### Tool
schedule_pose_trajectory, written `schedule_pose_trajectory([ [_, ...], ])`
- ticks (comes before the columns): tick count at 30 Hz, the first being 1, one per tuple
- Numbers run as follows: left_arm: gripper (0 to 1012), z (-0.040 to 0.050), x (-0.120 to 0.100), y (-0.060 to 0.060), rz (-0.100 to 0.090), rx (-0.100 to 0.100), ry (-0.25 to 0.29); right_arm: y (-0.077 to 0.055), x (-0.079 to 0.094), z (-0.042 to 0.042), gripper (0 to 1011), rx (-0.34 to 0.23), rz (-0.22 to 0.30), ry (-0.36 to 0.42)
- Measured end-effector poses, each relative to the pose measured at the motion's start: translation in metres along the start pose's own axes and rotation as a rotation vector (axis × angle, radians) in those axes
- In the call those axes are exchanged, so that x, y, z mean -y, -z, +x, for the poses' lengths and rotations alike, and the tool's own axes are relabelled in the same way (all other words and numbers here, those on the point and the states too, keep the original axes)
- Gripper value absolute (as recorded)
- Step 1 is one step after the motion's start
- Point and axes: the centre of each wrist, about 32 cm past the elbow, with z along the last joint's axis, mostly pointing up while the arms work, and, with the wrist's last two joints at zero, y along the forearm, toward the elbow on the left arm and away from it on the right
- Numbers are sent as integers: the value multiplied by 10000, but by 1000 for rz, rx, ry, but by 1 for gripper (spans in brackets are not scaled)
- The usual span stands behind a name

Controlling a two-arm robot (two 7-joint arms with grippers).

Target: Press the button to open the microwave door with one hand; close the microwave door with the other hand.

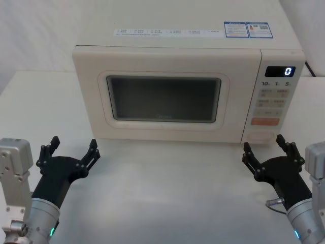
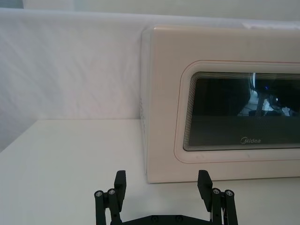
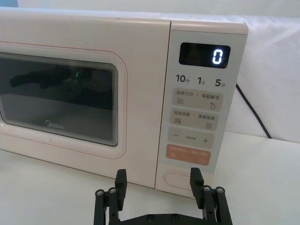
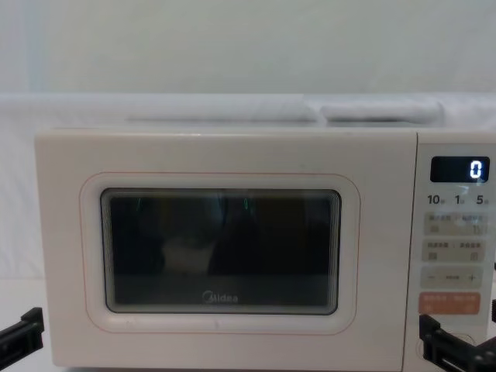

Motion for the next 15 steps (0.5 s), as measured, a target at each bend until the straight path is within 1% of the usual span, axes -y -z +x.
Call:
schedule_pose_trajectory([
  [3,1001,0,0,0,0,0,0,0,0,0,825,0,0,0],
  [5,1001,0,0,0,0,0,0,0,0,0,741,0,0,0],
  [6,1001,0,0,0,0,0,0,0,0,0,741,0,0,0],
  [7,1001,0,0,0,0,0,0,0,0,0,699,0,0,0],
  [8,1001,0,0,0,0,0,0,0,0,0,686,0,0,0],
  [9,1001,0,0,0,0,0,0,0,0,0,629,0,0,0],
  [10,1001,0,0,0,0,0,0,0,0,0,601,0,0,0],
  [11,1001,0,0,0,0,0,0,0,0,0,601,0,0,0],
  [12,1001,0,0,0,0,0,0,0,0,0,561,0,0,0],
  [13,1001,0,0,0,0,0,0,0,0,0,500,0,0,0],
  [14,1001,0,0,0,0,0,0,0,0,0,500,0,0,0],
  [15,1001,0,0,0,0,0,0,0,0,0,461,0,0,0],
])
